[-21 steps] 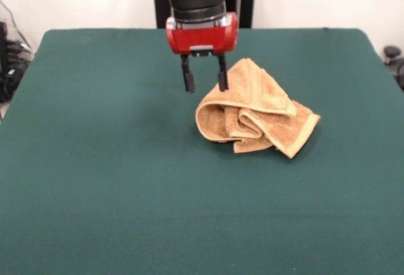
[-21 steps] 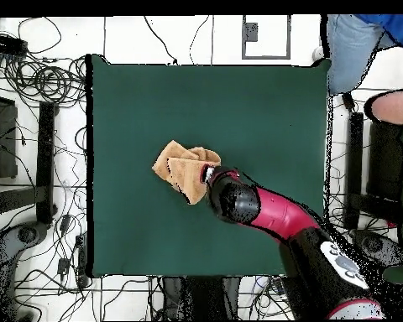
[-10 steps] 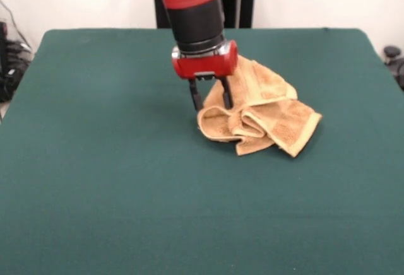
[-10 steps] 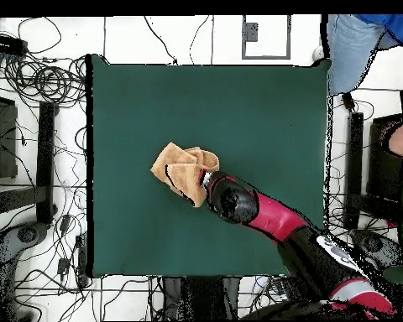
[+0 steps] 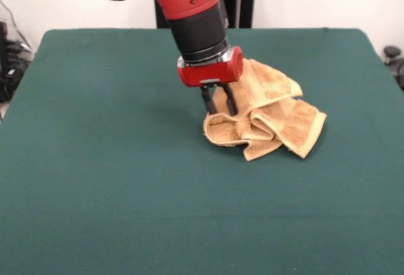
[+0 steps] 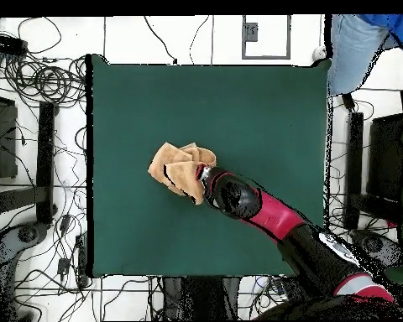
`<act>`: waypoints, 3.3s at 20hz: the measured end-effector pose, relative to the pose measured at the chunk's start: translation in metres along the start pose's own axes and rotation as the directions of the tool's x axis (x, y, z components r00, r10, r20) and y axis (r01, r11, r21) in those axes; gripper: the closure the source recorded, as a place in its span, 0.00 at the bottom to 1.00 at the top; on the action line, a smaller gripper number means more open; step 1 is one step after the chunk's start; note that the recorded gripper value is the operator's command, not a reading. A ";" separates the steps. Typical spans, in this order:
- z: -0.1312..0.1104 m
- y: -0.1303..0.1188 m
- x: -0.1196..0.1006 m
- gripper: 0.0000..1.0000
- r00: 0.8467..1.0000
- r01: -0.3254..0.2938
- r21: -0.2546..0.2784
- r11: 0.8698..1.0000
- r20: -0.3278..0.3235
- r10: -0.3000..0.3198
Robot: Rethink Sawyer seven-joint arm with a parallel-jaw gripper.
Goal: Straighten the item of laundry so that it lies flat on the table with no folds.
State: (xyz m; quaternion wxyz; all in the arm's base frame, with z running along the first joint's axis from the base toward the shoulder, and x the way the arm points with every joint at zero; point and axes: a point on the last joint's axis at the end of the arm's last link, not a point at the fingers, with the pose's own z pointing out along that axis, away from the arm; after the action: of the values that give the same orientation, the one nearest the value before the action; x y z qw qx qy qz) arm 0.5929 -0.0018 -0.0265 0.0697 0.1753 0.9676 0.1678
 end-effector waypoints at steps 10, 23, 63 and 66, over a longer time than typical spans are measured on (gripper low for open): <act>0.002 0.021 -0.002 1.00 1.000 0.001 -0.013 1.000 -0.001 -0.001; -0.011 0.055 0.008 0.00 0.991 0.131 0.092 0.987 0.020 -0.133; 0.004 0.009 -0.024 0.00 0.936 0.352 0.238 0.905 -0.076 -0.344; 0.011 0.003 -0.025 0.00 0.920 0.392 0.248 0.886 -0.091 -0.381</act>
State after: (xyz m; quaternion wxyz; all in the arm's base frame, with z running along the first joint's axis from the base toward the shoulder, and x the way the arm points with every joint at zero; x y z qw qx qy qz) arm 0.6195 -0.0052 -0.0342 0.0585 -0.0164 0.9978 0.0248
